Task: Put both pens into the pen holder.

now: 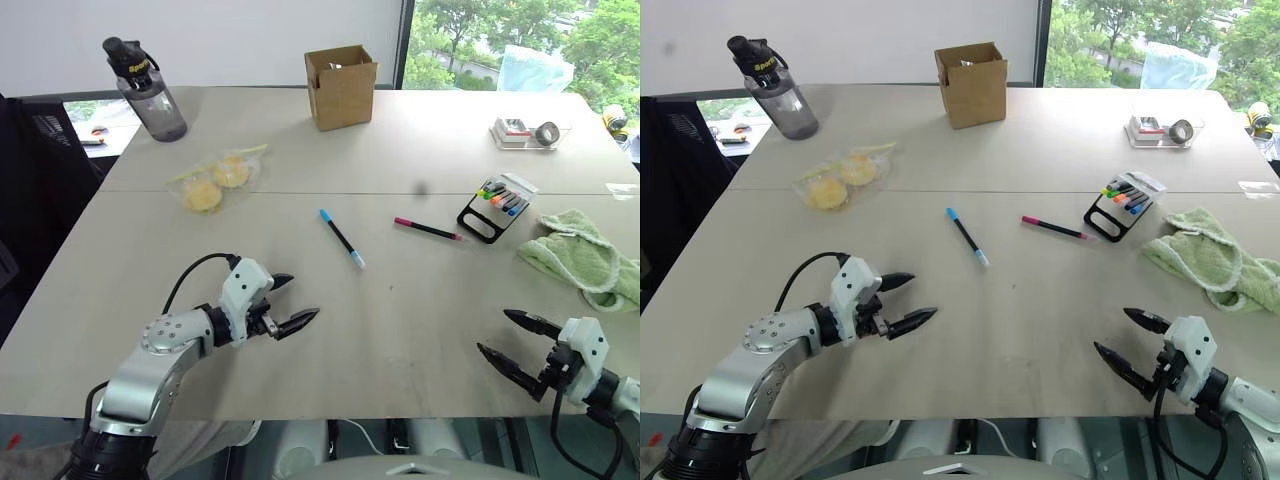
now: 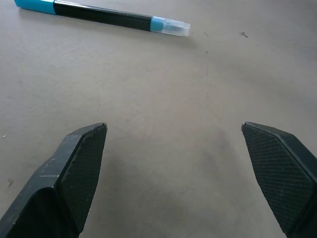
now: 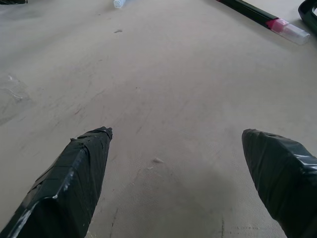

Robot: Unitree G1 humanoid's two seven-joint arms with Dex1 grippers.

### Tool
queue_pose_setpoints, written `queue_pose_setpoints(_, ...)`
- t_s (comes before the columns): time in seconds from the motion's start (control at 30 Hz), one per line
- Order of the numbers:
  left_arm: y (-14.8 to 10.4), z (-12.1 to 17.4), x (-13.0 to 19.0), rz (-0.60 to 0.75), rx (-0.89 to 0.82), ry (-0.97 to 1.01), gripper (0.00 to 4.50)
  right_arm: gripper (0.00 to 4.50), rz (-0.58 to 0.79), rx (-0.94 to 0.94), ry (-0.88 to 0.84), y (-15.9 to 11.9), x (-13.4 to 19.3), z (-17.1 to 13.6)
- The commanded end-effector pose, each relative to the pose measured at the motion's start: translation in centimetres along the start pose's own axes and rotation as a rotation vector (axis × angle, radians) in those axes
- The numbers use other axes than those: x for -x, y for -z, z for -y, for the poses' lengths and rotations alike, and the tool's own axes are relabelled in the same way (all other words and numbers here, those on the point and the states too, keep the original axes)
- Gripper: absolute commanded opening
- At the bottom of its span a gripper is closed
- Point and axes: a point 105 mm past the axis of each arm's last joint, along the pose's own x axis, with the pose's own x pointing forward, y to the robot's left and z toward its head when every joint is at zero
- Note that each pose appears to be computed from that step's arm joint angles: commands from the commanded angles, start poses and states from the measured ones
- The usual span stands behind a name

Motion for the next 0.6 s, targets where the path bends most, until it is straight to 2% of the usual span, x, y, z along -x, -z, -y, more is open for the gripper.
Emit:
queue_pose_setpoints(0.03,-1.3,0.9,-0.3,0.052,-0.032,0.011,4.49,4.5,0.032,0.048,0.004,-1.8,0.0,0.8)
queue_pose_setpoints(0.13,-1.9,1.2,-0.7,0.079,-0.032,-0.011,4.49,4.5,0.045,0.056,-0.013,-2.8,-0.6,1.0)
queue_pose_setpoints(0.47,-3.5,1.1,-1.0,0.154,0.017,-0.075,4.49,4.5,0.036,0.049,-0.034,-2.3,-0.4,1.6)
queue_pose_setpoints(0.6,-4.4,1.4,-1.3,0.184,0.05,-0.061,4.49,4.5,0.081,0.054,-0.019,-3.4,-0.5,2.3)
